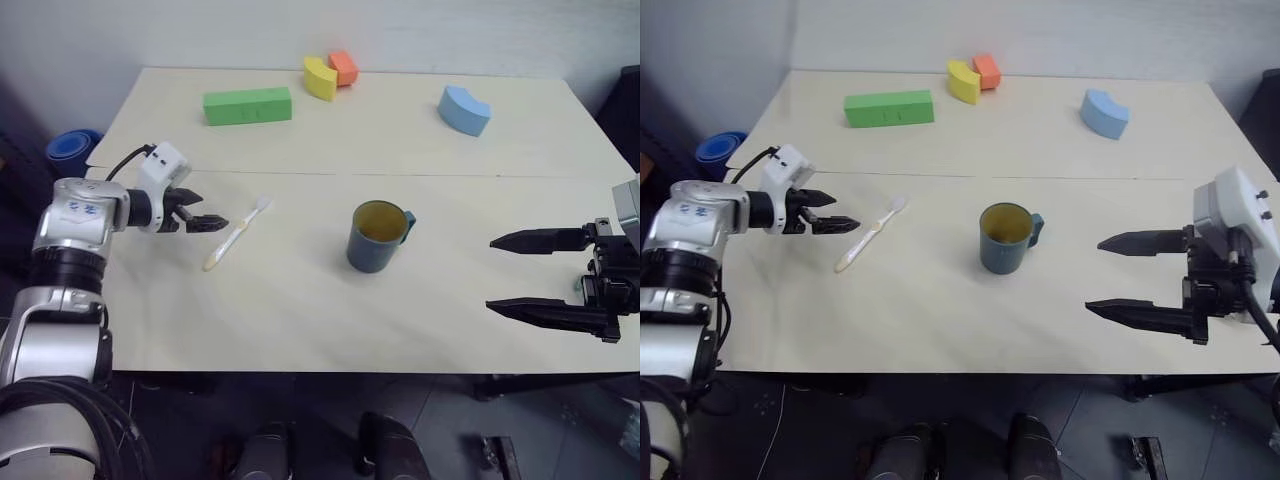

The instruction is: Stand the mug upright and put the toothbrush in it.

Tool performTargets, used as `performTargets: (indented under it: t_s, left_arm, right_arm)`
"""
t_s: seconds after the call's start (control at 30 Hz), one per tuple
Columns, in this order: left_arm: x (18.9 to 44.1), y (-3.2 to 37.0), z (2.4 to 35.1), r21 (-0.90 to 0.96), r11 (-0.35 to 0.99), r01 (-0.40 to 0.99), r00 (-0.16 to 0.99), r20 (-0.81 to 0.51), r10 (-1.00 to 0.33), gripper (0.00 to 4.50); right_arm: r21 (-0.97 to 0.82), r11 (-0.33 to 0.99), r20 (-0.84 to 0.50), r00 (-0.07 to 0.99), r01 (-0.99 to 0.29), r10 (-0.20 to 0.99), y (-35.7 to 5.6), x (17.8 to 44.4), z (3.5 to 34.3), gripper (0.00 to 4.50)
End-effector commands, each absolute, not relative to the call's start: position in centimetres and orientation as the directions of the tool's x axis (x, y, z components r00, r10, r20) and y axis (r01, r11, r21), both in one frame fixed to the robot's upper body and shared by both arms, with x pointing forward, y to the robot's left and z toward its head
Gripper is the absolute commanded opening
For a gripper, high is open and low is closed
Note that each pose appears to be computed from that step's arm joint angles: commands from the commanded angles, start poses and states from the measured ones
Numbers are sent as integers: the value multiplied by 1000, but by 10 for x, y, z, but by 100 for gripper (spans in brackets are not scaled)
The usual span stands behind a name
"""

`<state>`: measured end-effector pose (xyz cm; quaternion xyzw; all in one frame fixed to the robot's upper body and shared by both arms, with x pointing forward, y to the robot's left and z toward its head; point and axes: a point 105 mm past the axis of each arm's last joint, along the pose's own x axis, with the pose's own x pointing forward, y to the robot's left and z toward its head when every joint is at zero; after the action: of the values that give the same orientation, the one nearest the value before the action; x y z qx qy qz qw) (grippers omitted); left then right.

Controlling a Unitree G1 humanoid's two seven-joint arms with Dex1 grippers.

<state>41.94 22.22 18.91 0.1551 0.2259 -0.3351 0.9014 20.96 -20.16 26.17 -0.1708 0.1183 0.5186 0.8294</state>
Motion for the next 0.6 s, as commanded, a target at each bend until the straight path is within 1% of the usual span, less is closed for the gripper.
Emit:
performTargets:
  t_s: [0.03,0.13,0.23,0.27,0.3,0.33,0.4,0.53,0.57,0.6]
  left_arm:
    - [429,213,188,163,718,677,666,-550,-504,450]
    - [435,200,177,168,712,682,648,-589,-482,450]
    - [439,196,166,205,709,674,645,-632,-430,450]
    - [440,198,163,231,712,663,655,-640,-402,420]
    - [442,199,161,254,712,654,663,-645,-380,412]
    - [442,196,160,261,700,664,662,-640,-390,395]
    - [441,188,157,211,700,682,636,-644,-425,338]
    - [441,184,152,220,683,696,624,-656,-425,230]
    - [441,184,152,222,687,692,628,-655,-421,213]
    - [441,185,151,221,689,690,628,-655,-420,187]
  right_arm:
    - [-219,412,-358,466,-884,809,-199,202,270,447]
    - [-232,431,-348,488,-872,800,-199,201,269,447]
    - [-236,441,-339,498,-866,798,-198,200,269,447]
    - [-238,442,-340,500,-865,797,-198,199,269,450]
    - [-239,443,-340,502,-864,795,-199,198,269,450]
    - [-241,443,-341,503,-863,794,-199,197,269,450]
    - [-246,448,-337,509,-859,792,-200,197,271,450]
    - [-255,456,-333,520,-853,787,-203,198,273,450]
    - [-255,456,-332,520,-853,787,-204,198,273,450]
    - [-258,457,-331,522,-851,786,-205,198,274,450]
